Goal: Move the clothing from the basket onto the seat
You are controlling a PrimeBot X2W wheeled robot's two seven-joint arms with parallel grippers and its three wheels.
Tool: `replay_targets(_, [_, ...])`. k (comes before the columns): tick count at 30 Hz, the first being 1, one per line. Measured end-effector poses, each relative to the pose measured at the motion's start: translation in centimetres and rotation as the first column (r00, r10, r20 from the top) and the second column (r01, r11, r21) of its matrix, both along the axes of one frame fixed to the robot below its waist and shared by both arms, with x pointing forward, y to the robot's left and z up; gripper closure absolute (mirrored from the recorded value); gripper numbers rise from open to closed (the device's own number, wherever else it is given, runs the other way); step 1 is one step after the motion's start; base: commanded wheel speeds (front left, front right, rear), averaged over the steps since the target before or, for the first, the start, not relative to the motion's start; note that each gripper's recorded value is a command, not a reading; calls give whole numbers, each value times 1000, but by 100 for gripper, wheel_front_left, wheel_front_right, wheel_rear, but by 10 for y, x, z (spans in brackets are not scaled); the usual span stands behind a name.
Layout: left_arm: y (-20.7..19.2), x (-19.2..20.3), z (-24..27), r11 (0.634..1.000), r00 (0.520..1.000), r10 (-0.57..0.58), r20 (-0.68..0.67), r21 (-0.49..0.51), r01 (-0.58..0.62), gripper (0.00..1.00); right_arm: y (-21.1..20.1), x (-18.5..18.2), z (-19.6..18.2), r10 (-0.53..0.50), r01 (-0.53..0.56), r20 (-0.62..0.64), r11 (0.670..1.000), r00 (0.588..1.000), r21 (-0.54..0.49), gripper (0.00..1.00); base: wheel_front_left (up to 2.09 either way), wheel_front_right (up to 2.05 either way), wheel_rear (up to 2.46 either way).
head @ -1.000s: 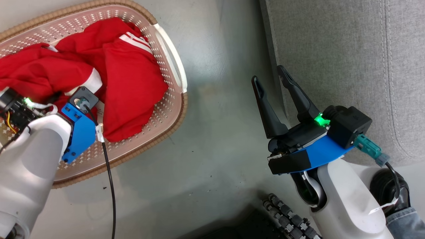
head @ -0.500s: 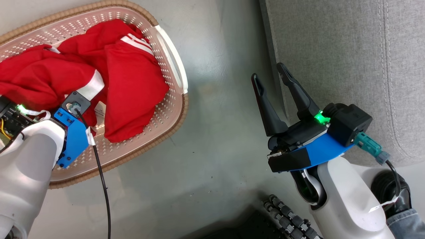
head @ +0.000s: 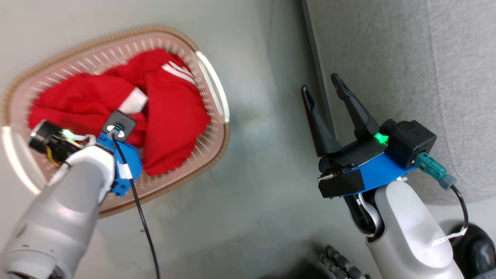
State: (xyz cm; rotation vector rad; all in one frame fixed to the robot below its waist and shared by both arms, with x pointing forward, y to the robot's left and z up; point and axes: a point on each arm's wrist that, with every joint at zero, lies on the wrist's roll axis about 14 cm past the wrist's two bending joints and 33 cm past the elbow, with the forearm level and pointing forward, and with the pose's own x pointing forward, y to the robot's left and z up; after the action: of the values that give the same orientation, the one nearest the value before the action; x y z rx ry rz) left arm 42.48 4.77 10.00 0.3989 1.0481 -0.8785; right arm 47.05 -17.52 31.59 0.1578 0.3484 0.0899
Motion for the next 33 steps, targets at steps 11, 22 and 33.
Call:
replay_targets(11, [-26, 14, 97, 967, 974, 196, 117, -189, -172, 100, 7, -11, 53, 20, -17, 96, 999, 995, -30, 0, 0, 0, 0])
replay_targets(22, [-37, 6, 201, 893, 906, 355, 230, -372, -255, 100, 31, -40, 103, 66, -64, 185, 998, 981, -16, 0, 0, 0, 0])
replay_targets(33, [-48, 9, 318, 808, 807, 446, 387, -563, -177, 100, 59, -69, 142, 136, -138, 258, 990, 956, -12, 0, 0, 0, 0])
